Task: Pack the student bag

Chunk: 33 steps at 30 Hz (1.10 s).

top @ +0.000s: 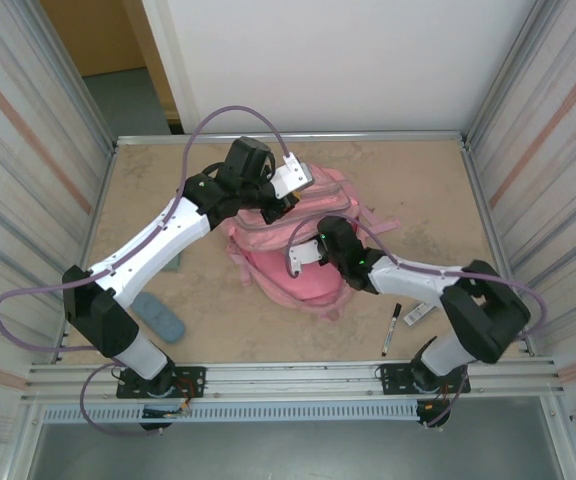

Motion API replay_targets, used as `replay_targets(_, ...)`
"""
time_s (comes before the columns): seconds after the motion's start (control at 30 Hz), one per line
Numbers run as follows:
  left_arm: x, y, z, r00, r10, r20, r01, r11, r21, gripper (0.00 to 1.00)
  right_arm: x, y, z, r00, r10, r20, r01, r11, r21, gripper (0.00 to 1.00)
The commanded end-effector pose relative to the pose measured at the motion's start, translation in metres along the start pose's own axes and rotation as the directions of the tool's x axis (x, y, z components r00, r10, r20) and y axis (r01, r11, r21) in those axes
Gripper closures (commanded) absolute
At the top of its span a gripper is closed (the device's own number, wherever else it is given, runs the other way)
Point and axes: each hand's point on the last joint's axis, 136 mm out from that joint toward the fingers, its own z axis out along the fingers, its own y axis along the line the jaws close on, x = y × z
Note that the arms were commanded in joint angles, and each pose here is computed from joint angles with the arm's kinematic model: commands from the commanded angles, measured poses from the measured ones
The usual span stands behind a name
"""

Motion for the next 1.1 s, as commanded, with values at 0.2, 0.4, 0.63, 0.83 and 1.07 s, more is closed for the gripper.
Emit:
replay_targets(0.2,-0.058,-0.003,-0.05,0.967,0.066,0.244,-0.066,0.998,-0.01,1.0,0.004,-0.053,0.031,0.989,0.144,0.013,-0.143,0.955,0.259,0.94)
replay_targets(0.4,-0.057,-0.006,-0.046,0.965,0.075,0.251,-0.079,0.997,0.003,1.0,-0.028,-0.029,0.047,0.987,0.051,0.154,-0.083,0.975,0.205,0.88)
replay_targets(0.63,-0.045,0.001,-0.041,0.974,0.054,0.219,-0.055,0.998,-0.001,1.0,-0.024,-0.016,0.058,0.986,0.031,0.161,-0.06,0.981,0.184,0.66)
replay_targets(0.83,-0.034,0.007,-0.036,0.98,0.022,0.198,-0.02,1.0,-0.01,1.0,-0.015,-0.006,0.046,0.988,0.035,0.151,-0.062,0.982,0.177,0.6)
replay_targets(1.07,-0.021,0.014,-0.022,0.989,0.018,0.144,-0.013,0.999,-0.036,1.0,-0.025,0.008,0.01,0.984,0.036,0.177,-0.06,0.99,0.13,0.47)
